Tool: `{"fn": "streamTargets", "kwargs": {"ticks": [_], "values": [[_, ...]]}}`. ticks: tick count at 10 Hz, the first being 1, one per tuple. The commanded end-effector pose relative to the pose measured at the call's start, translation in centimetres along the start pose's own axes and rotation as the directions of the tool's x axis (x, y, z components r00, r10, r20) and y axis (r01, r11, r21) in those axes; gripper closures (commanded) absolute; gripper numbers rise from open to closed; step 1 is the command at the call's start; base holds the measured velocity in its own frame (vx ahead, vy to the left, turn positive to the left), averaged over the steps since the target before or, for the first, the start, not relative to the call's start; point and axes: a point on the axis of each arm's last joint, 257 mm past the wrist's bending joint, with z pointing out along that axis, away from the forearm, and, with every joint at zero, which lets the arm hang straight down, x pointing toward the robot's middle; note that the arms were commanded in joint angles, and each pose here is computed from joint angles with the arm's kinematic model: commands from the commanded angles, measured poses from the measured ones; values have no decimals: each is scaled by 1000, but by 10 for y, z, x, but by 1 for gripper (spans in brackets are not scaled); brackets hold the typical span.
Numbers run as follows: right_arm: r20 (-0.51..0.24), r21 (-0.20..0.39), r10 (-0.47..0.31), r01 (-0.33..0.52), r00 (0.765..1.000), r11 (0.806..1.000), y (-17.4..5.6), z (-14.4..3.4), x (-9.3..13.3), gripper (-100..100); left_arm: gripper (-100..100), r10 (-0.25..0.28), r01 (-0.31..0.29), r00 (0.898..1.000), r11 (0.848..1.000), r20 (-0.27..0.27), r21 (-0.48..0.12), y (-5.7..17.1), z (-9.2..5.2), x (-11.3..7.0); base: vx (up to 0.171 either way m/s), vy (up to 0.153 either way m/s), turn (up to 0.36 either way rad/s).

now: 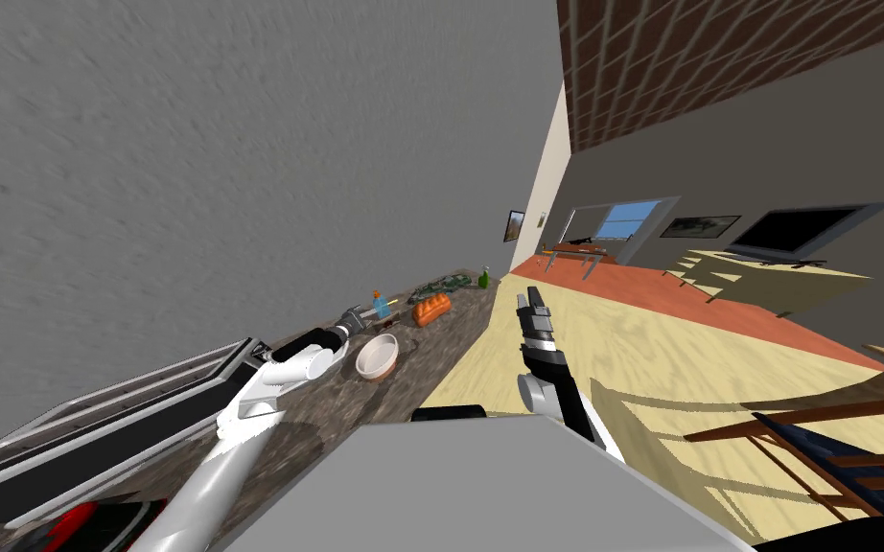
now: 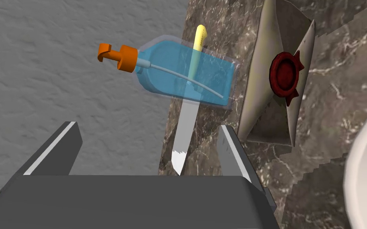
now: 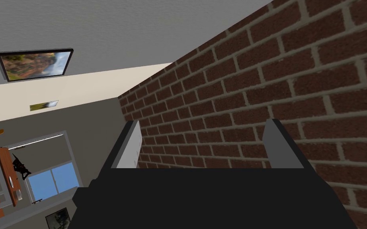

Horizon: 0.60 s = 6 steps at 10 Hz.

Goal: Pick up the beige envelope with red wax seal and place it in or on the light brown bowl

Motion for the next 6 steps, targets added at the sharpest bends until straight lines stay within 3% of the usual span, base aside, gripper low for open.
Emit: {"fn": "streamTargets", "kwargs": {"ticks": [1,2,3,5,6], "values": [[0,0,0,0,1000,1000,0,0,0,0,-100,-13,14,1000,999,25,-50,10,3,-10,9,-13,-111],[0,0,0,0,1000,1000,0,0,0,0,-100,-12,14,999,998,31,-64,14,3,-11,0,0,0],[0,0,0,0,1000,1000,0,0,0,0,-100,-34,40,998,994,58,-101,15,6,-26,11,-17,-182],[0,0,0,0,1000,1000,0,0,0,0,-100,-32,42,997,989,75,-139,24,4,-30,11,-10,-27],[0,0,0,0,1000,1000,0,0,0,0,-100,-51,68,993,983,103,-169,24,7,-44,14,-20,-131]]}}
